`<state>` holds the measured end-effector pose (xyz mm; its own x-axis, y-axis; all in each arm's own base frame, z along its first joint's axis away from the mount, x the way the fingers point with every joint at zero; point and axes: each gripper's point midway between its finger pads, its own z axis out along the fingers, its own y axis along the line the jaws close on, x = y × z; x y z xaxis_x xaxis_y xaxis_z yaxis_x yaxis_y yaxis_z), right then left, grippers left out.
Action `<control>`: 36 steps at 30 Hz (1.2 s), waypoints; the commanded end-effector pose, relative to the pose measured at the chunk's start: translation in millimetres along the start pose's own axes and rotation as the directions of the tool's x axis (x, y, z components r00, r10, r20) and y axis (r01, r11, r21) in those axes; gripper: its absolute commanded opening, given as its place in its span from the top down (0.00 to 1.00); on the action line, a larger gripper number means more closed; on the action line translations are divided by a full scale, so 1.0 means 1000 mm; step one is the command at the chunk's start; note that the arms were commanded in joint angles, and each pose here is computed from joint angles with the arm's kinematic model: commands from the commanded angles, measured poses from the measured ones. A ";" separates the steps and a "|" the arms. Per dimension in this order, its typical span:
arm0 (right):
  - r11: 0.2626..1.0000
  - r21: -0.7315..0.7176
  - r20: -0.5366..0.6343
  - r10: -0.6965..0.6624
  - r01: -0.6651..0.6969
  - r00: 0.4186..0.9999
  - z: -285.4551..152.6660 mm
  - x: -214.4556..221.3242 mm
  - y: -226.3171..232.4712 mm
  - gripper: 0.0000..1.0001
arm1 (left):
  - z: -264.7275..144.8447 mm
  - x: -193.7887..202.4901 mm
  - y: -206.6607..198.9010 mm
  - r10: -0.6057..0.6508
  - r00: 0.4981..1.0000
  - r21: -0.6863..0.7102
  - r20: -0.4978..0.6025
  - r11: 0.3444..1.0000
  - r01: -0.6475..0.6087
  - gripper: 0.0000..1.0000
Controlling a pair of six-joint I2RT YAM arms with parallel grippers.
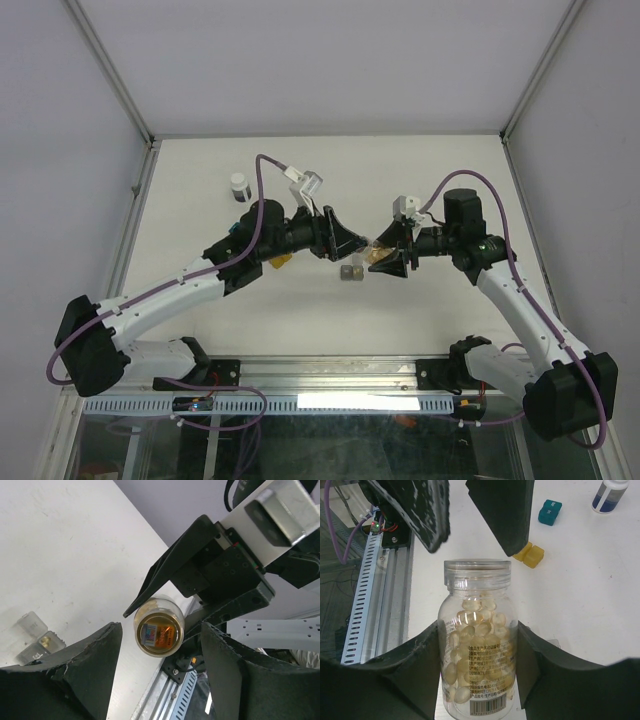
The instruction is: Sort the pills into containers
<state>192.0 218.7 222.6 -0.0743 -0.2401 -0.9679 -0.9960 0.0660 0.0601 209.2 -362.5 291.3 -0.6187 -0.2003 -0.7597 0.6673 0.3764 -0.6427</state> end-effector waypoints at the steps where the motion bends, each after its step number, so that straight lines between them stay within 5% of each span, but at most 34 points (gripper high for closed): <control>1: 0.997 0.004 0.029 -0.071 0.071 0.997 -0.003 -0.018 -0.002 1.00 | 0.003 -0.016 -0.016 0.045 0.999 0.025 0.021 0.999 -0.045 0.37; 18: 0.998 0.002 0.031 -0.070 0.070 0.997 -0.003 -0.019 -0.001 1.00 | 0.011 0.004 -0.025 0.059 0.996 0.083 -0.065 0.995 -0.054 0.50; 29: 0.998 0.002 0.031 -0.070 0.070 0.997 -0.003 -0.019 -0.002 1.00 | 0.016 0.014 -0.025 0.079 0.990 0.103 -0.117 0.992 -0.067 0.72; 36: 0.998 0.001 0.031 -0.070 0.070 0.997 -0.003 -0.019 -0.001 1.00 | 0.016 0.042 -0.032 0.190 0.955 0.251 -0.225 0.959 -0.132 0.78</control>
<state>188.3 215.0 216.0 -0.1220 -0.2584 -0.9583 -0.9913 0.0807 0.1044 201.6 -383.1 269.2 -0.6173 -0.0335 -0.7860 0.7276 0.3558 -0.5866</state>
